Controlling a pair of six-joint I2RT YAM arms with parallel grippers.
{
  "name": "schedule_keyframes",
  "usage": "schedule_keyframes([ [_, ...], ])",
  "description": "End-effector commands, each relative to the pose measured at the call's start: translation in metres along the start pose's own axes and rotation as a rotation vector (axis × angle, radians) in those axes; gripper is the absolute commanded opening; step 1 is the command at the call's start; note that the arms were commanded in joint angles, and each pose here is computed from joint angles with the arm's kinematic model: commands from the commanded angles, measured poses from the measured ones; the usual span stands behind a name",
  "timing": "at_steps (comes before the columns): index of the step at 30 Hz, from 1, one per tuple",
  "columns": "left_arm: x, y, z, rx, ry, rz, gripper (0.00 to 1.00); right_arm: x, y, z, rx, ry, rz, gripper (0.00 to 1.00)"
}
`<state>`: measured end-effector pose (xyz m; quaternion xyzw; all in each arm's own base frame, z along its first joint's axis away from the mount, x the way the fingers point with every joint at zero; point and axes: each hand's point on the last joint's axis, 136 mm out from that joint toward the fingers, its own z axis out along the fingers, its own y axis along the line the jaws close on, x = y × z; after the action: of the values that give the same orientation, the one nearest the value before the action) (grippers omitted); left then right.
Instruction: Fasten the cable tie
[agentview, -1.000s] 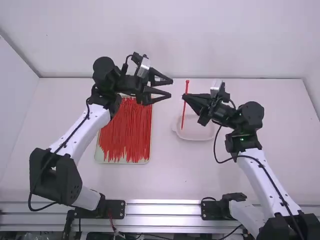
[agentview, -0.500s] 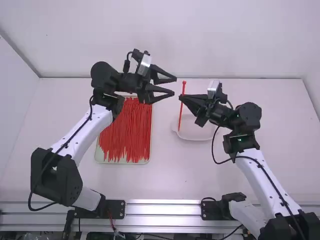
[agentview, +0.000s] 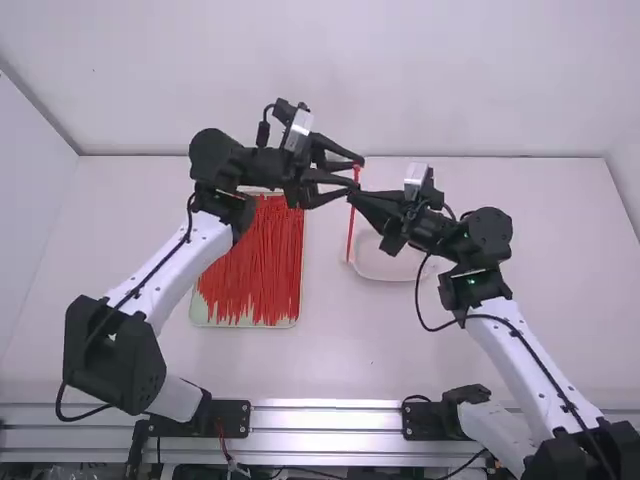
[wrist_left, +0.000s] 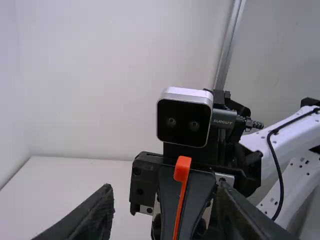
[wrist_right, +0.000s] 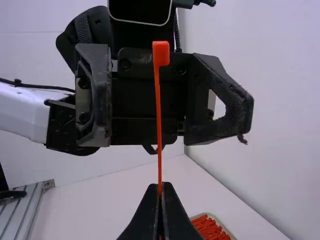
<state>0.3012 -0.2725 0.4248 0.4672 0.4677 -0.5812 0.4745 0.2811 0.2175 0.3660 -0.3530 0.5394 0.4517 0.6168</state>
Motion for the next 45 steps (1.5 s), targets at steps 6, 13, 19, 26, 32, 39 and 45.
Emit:
schedule_keyframes([
  [6,-0.011,-0.004,0.002,0.004,-0.010,0.024,0.36,-0.015,0.000,0.003,-0.001,-0.025,-0.033,0.00],
  [13,-0.011,-0.007,0.005,0.015,-0.013,0.035,0.31,-0.015,0.001,0.003,-0.002,-0.025,-0.033,0.00],
  [19,-0.011,-0.007,0.005,0.016,-0.013,0.034,0.20,-0.016,-0.002,0.002,0.006,-0.026,-0.034,0.00],
  [26,-0.011,-0.007,0.005,0.016,-0.012,0.034,0.02,-0.016,-0.001,0.002,0.001,-0.025,-0.035,0.00],
  [32,-0.011,-0.007,0.005,0.015,-0.013,0.034,0.02,-0.016,-0.001,0.002,0.001,-0.027,-0.037,0.02],
  [39,-0.011,-0.007,0.005,0.015,-0.013,0.034,0.02,-0.017,-0.004,0.002,0.019,-0.031,-0.032,0.87],
  [45,-0.012,-0.005,0.003,0.003,-0.017,0.025,0.02,-0.014,-0.010,-0.001,0.039,-0.022,-0.020,0.99],
])
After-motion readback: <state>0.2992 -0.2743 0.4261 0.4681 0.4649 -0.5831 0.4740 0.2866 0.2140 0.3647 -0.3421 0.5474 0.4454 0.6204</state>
